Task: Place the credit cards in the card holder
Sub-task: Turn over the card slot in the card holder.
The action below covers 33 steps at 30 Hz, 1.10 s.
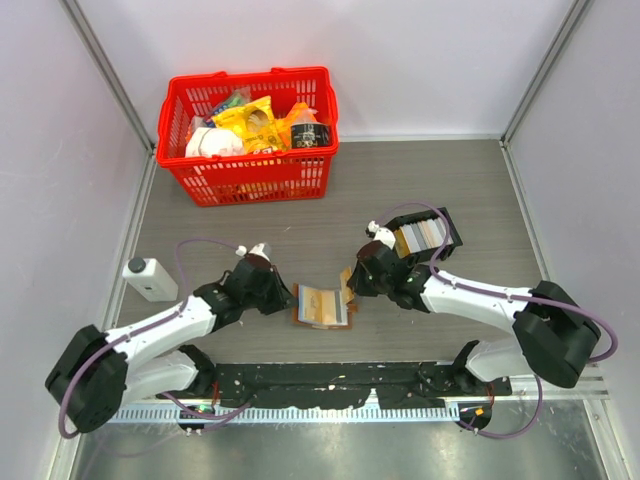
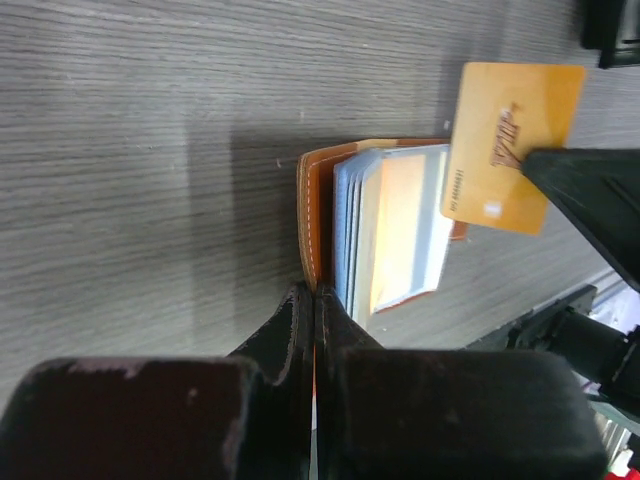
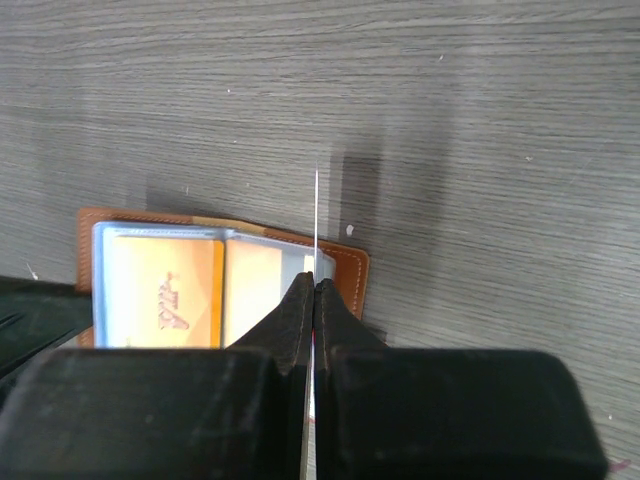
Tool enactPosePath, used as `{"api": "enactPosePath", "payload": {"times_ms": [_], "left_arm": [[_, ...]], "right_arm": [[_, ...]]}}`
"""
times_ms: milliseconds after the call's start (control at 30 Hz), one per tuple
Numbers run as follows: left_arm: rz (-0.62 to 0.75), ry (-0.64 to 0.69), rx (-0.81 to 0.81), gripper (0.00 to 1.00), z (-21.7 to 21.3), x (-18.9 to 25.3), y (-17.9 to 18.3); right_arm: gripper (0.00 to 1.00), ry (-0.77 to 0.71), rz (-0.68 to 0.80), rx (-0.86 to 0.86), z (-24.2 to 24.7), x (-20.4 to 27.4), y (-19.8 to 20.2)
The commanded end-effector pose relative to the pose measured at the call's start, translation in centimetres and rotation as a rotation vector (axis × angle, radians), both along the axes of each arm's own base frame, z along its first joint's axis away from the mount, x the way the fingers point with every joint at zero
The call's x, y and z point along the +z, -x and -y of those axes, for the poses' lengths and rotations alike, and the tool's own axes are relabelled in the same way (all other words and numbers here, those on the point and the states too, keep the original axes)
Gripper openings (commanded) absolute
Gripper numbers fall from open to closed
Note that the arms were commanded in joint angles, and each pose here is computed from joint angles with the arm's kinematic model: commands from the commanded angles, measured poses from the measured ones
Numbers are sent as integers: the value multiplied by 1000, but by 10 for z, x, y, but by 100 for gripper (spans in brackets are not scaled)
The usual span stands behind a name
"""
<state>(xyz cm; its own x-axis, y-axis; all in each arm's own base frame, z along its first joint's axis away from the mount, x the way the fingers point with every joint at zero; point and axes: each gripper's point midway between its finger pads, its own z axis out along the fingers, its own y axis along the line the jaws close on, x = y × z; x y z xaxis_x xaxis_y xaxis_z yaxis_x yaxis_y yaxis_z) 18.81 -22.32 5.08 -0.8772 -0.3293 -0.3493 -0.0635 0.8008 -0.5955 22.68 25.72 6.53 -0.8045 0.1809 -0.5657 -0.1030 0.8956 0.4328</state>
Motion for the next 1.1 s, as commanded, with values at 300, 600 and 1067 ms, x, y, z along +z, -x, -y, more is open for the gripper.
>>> {"api": "enactPosePath", "payload": {"times_ms": [300,600,1067], "left_arm": [[62,-4,-28,0,9,60,2],[63,-134,42,0,2,53,-4],[87,-140,90,0,-8,48,-4]], "right_arm": [[1,-116,121,3,-22,61,-18],[1,-293,209,-10,-58,115,-2],[1,-252,242,-36,-55,118,3]]}}
